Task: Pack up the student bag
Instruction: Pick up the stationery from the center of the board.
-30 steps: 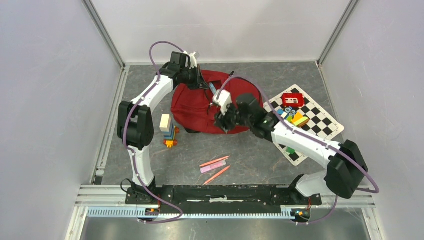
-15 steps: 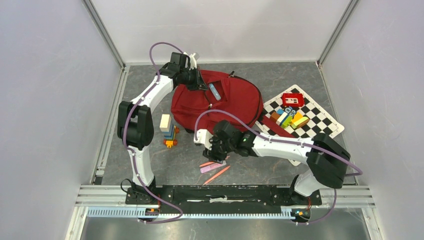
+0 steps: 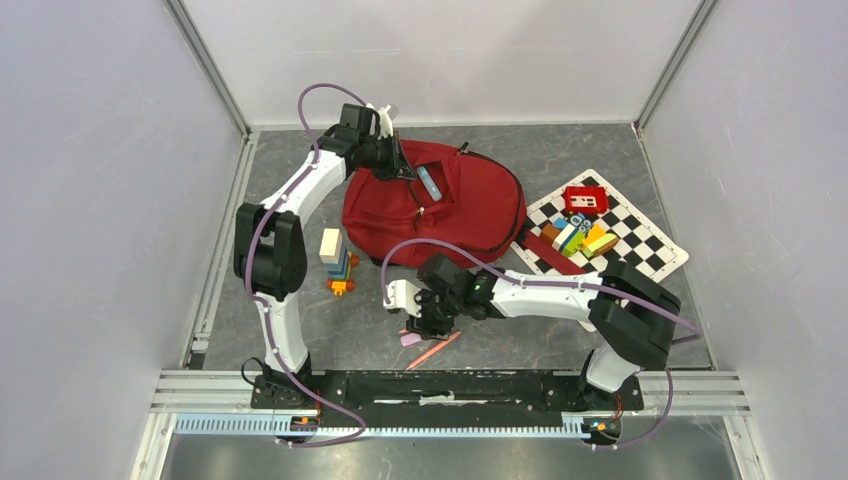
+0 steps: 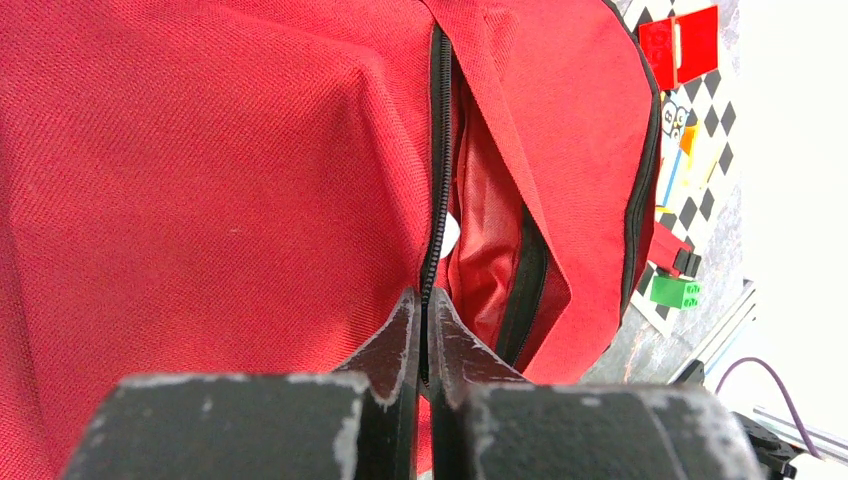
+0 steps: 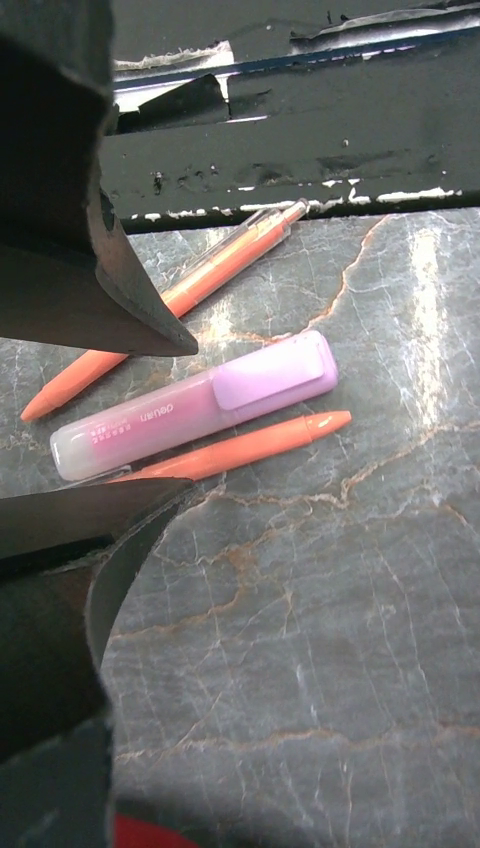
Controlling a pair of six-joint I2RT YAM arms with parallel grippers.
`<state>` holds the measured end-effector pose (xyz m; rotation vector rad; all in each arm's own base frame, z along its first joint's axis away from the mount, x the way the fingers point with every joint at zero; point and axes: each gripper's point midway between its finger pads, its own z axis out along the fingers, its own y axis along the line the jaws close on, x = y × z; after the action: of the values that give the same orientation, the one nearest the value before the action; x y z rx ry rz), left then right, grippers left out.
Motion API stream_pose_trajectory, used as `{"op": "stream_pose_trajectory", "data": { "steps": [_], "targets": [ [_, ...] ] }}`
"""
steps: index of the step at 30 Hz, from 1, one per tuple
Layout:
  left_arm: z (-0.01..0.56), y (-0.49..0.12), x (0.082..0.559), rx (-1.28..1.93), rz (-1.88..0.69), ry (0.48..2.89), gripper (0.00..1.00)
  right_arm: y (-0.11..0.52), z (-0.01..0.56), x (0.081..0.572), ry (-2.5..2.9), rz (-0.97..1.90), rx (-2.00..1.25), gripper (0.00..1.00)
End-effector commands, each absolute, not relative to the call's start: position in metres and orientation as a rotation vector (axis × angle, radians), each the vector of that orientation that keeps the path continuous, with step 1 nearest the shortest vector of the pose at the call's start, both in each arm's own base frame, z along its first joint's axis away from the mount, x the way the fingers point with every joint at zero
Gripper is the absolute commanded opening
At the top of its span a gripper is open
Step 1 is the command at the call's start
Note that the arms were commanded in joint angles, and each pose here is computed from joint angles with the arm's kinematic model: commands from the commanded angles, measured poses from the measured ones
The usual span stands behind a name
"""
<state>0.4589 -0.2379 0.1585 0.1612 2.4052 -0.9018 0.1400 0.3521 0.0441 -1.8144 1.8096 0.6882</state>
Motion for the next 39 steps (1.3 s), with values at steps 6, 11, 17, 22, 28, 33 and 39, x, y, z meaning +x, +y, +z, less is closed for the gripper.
{"op": "stream_pose_trajectory", "data": {
  "steps": [6, 11, 17, 22, 28, 33, 39],
  "targets": [
    [0.187, -0.234, 0.457, 0.118, -0.922, 2.339, 0.06, 0.352, 0.035, 0.125, 1.754, 0.678, -1.904, 0.49],
    [0.186, -0.235, 0.456, 0.119, -0.922, 2.342, 0.06, 0.348, 0.026, 0.121, 1.758, 0.651, -1.929, 0.46],
    [0.185, -0.234, 0.454, 0.114, -0.921, 2.341, 0.06, 0.348, 0.019, 0.125, 1.766, 0.619, -1.930, 0.46],
    [0.186, -0.233, 0.452, 0.113, -0.921, 2.340, 0.06, 0.346, 0.014, 0.128, 1.772, 0.585, -1.937, 0.46],
    [0.188, -0.233, 0.453, 0.115, -0.922, 2.334, 0.06, 0.345, 0.013, 0.134, 1.779, 0.546, -1.919, 0.31],
    [0.188, -0.233, 0.452, 0.116, -0.927, 2.336, 0.06, 0.346, 0.023, 0.141, 1.764, 0.512, -1.874, 0.06],
    [0.190, -0.233, 0.450, 0.151, -0.918, 2.331, 0.06, 0.358, 0.094, 0.171, 1.756, 0.444, -1.626, 0.00]
  ]
}}
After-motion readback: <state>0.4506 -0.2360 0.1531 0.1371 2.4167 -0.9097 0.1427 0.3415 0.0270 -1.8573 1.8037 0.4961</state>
